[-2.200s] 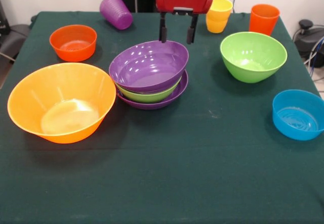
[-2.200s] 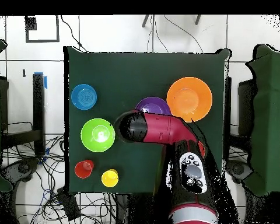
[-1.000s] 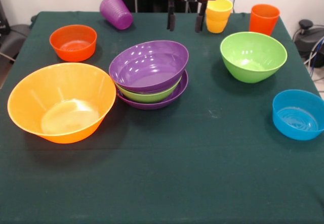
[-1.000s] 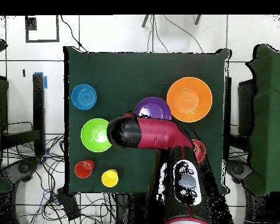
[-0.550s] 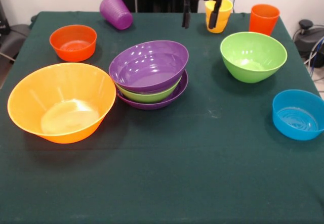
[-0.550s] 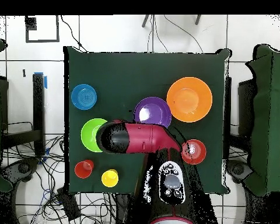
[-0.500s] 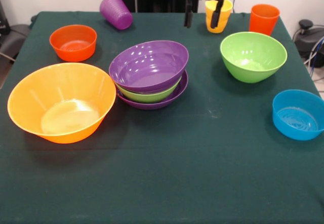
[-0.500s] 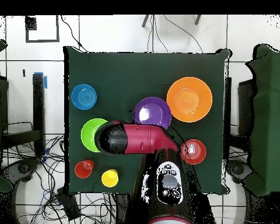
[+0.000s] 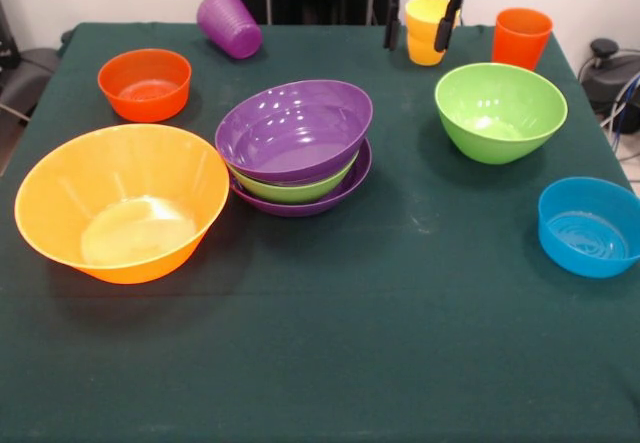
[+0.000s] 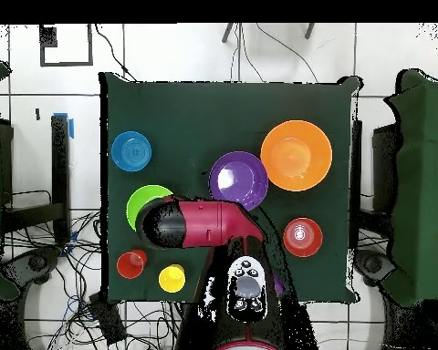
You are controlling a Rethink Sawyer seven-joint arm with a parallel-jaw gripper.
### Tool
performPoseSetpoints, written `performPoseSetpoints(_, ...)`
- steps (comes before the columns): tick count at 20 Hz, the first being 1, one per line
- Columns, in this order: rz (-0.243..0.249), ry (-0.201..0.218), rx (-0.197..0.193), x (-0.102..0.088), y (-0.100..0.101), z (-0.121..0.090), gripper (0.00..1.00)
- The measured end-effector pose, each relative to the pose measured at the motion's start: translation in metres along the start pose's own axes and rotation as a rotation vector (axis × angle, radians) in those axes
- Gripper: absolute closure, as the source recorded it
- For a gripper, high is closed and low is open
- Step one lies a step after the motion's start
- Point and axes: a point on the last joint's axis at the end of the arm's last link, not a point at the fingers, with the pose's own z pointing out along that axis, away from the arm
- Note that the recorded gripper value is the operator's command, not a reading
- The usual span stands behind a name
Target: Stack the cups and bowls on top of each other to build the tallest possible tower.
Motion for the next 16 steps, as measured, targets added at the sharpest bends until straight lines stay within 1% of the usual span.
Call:
performPoseSetpoints(2,0.012,-0.007,0.0,0.003,0.002,0.001,0.0)
performPoseSetpoints(4,0.043,-0.03,0.001,0.007,0.004,0.004,0.0)
performPoseSetpoints(7,0.068,-0.044,0.002,0.011,0.004,0.008,0.0)
performPoseSetpoints(11,0.094,-0.05,0.004,0.015,0.003,0.014,0.0)
performPoseSetpoints(12,0.108,-0.053,0.006,0.017,0.003,0.019,0.0)
performPoseSetpoints(16,0.126,-0.052,0.01,0.022,0.005,0.03,0.0)
